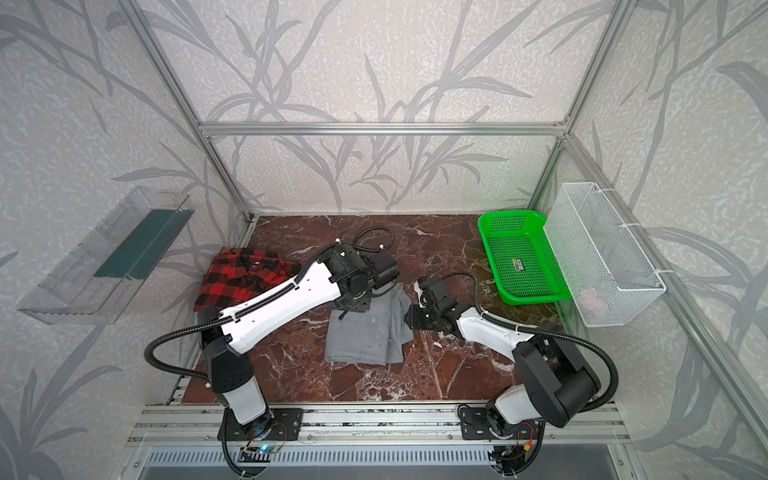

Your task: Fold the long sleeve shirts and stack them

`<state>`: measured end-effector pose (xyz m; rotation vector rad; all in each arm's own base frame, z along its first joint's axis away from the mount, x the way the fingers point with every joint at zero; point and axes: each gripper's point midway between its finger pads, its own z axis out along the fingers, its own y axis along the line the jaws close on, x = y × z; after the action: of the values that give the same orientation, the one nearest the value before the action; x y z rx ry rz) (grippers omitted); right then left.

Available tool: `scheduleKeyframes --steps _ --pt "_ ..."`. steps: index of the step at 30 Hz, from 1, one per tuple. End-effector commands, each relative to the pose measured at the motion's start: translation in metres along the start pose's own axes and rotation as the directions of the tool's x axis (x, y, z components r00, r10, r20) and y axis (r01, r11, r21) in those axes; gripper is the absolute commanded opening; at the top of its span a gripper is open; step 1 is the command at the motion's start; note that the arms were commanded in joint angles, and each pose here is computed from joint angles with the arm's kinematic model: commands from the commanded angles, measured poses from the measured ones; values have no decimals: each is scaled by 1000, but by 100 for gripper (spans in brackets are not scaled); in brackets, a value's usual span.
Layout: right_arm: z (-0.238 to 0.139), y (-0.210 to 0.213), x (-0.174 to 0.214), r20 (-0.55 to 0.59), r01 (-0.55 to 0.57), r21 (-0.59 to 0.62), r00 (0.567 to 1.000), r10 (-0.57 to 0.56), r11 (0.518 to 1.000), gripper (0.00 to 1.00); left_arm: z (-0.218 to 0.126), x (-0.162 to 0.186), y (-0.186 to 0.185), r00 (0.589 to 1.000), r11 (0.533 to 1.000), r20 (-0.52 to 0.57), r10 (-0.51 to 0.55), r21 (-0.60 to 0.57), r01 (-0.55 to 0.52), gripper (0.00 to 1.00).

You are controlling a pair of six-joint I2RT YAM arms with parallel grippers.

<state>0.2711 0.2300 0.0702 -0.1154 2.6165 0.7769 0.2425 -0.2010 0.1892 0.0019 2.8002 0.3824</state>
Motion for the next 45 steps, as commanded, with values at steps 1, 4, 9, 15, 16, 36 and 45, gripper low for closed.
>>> scheduleKeyframes --steps 1,4,9,15,16,36,45 --pt "-21 11 -20 64 45 9 997 -46 999 43 18 14 -1 998 991 2 -63 117 63 51" --pt "-26 26 -34 89 79 -25 993 -77 997 50 40 30 0 995 981 -2 -98 168 97 51" --pt "-13 48 -47 64 102 -108 993 -95 989 54 69 50 0 989 969 -35 -141 200 146 51" --pt "17 51 -54 12 91 -121 996 -90 989 55 103 67 -27 984 962 -120 -135 223 159 51" --pt "22 50 -55 5 89 -114 996 -89 989 55 109 70 -29 981 963 -135 -137 212 164 51" --pt "42 71 -65 30 181 -154 983 -179 971 3 116 64 -53 977 957 -159 -141 230 175 51" --pt "15 37 -90 96 125 -101 989 -115 987 0 101 58 -49 983 953 -129 -131 257 161 52"
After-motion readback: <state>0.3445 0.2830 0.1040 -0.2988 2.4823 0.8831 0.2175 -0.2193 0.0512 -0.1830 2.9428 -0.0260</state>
